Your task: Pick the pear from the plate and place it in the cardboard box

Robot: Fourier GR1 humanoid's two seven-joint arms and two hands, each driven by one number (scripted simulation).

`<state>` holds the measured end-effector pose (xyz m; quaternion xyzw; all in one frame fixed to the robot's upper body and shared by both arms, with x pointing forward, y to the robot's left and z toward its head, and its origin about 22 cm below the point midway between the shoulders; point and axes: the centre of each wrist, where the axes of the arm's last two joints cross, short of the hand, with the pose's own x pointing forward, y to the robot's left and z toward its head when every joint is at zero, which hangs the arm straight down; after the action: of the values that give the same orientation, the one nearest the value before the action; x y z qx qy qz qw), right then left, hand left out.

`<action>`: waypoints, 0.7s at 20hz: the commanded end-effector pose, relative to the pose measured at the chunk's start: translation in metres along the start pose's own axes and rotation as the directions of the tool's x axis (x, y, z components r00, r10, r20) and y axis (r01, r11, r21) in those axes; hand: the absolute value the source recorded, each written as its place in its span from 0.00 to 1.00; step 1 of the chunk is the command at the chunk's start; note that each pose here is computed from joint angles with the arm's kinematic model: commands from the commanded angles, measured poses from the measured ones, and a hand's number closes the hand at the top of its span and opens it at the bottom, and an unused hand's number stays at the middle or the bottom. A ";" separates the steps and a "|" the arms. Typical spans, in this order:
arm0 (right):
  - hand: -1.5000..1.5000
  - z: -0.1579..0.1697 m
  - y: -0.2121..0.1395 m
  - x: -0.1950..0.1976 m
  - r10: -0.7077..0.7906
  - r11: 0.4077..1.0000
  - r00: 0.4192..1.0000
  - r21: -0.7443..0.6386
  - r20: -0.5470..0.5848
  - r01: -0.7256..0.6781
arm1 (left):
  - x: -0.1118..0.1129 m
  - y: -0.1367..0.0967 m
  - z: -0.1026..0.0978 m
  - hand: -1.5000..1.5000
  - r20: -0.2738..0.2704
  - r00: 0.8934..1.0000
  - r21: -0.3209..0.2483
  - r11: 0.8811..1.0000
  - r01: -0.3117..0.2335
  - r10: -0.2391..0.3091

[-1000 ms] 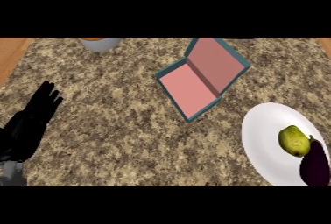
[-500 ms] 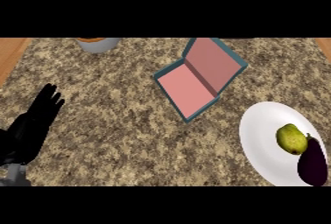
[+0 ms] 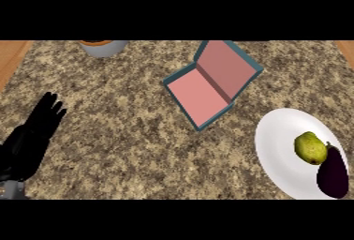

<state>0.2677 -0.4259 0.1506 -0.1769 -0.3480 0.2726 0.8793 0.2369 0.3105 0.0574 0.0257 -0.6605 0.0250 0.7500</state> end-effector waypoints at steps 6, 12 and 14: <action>0.00 -0.020 0.007 -0.001 -0.008 1.000 0.999 -0.021 0.053 0.010 | -0.024 0.005 -0.006 0.50 0.003 1.000 -0.020 1.000 0.002 -0.002; 0.00 -0.013 0.036 0.014 0.063 0.997 0.997 -0.037 0.049 -0.062 | -0.018 0.005 -0.014 0.50 0.016 1.000 0.017 1.000 -0.004 0.004; 0.00 -0.038 0.031 0.027 0.071 0.997 0.997 -0.028 0.020 -0.070 | 0.005 0.002 -0.018 0.50 -0.001 1.000 -0.021 1.000 0.005 -0.005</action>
<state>0.2807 -0.4012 0.1312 -0.1926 -0.3663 0.2900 0.8629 0.2474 0.3203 0.0499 0.0250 -0.6604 0.0226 0.7501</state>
